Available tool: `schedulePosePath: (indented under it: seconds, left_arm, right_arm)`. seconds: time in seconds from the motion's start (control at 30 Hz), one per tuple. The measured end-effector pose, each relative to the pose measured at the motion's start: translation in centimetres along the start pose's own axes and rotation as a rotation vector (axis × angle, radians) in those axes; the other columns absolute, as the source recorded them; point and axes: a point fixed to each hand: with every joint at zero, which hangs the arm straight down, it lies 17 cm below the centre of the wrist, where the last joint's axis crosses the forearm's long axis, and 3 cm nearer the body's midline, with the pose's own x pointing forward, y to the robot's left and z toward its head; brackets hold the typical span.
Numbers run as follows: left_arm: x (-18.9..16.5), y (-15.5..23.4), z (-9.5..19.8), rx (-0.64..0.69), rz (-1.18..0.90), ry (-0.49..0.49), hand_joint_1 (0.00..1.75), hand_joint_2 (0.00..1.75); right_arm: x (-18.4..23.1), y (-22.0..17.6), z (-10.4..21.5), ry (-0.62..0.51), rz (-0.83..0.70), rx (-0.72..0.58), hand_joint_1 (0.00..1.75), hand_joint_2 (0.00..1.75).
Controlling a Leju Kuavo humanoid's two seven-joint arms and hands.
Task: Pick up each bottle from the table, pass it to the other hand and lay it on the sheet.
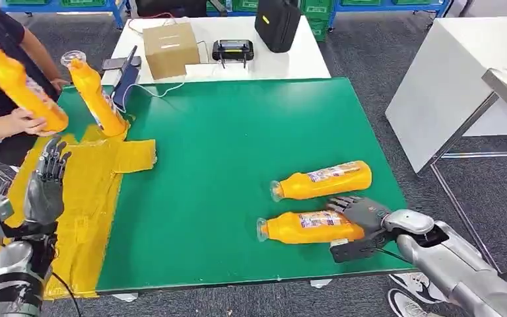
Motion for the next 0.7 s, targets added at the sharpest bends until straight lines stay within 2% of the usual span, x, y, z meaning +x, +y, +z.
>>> schedulePosePath:
  seconds: [0.37, 0.4, 0.43, 0.7]
  left_arm:
    - [-1.2, -1.5, -1.9, -0.02, 0.031, 0.022, 0.0, 0.0]
    - [-1.3, -1.6, -2.0, -0.021, 0.034, 0.024, 0.0, 0.0]
    - [-1.3, -1.6, -2.1, -0.02, 0.036, 0.023, 0.0, 0.0]
    - [-1.6, -1.5, -2.0, -0.01, 0.055, 0.026, 0.0, 0.0]
  right_arm:
    - [-1.7, 2.8, 1.8, 0.02, -0.039, 0.114, 0.0, 1.75]
    - [-1.9, 3.0, 2.0, 0.021, -0.046, 0.122, 1.5, 1.75]
    - [-1.9, 3.2, 2.1, 0.021, -0.059, 0.126, 1.75, 1.75]
    - [-0.1, 2.7, 0.9, -0.011, -0.194, 0.057, 1.75, 1.75]
